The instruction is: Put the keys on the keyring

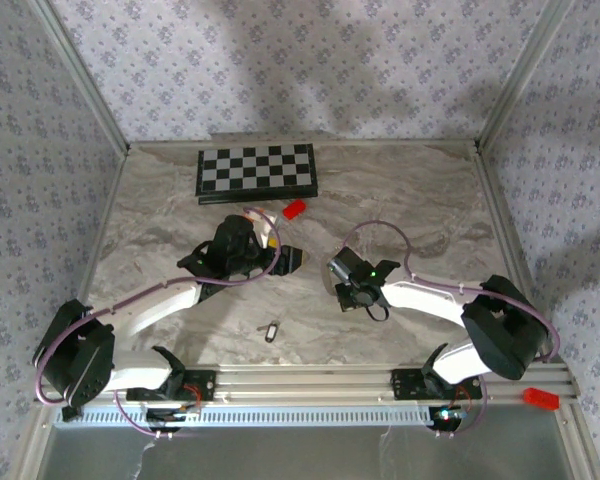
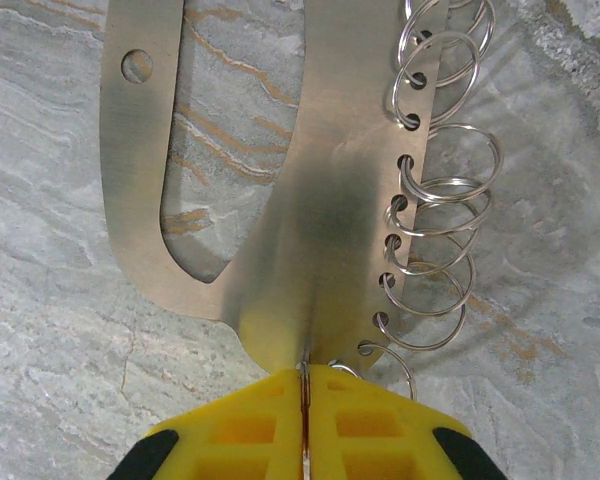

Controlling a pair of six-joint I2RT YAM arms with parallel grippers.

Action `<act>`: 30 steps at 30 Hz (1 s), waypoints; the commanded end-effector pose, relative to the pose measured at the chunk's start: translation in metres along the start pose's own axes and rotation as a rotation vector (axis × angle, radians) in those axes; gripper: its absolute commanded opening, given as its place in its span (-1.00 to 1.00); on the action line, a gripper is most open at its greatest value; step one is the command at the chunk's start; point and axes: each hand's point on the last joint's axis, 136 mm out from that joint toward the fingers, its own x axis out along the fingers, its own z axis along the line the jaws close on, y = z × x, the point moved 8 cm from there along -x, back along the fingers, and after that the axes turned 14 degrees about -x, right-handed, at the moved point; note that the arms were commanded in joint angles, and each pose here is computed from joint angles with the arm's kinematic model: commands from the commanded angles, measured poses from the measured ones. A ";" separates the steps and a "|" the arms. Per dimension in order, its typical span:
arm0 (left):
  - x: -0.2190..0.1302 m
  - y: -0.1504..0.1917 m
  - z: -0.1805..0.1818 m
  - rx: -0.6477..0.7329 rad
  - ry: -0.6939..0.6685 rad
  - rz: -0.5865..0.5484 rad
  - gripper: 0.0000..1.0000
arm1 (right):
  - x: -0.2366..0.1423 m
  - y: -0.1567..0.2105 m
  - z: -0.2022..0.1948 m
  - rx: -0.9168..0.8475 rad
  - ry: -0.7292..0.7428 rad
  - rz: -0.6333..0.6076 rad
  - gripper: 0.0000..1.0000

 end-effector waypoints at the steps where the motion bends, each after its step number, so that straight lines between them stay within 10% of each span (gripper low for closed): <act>1: -0.004 -0.003 -0.004 0.015 0.021 -0.016 0.70 | -0.008 -0.002 -0.003 0.009 0.018 0.003 -0.86; 18: -0.027 -0.005 -0.028 0.129 0.151 -0.039 0.68 | -0.106 -0.007 -0.002 -0.189 -0.158 -0.582 -1.00; 30: -0.064 0.006 -0.092 0.342 0.554 -0.024 0.64 | -0.193 -0.002 0.014 -0.330 -0.518 -1.127 -1.00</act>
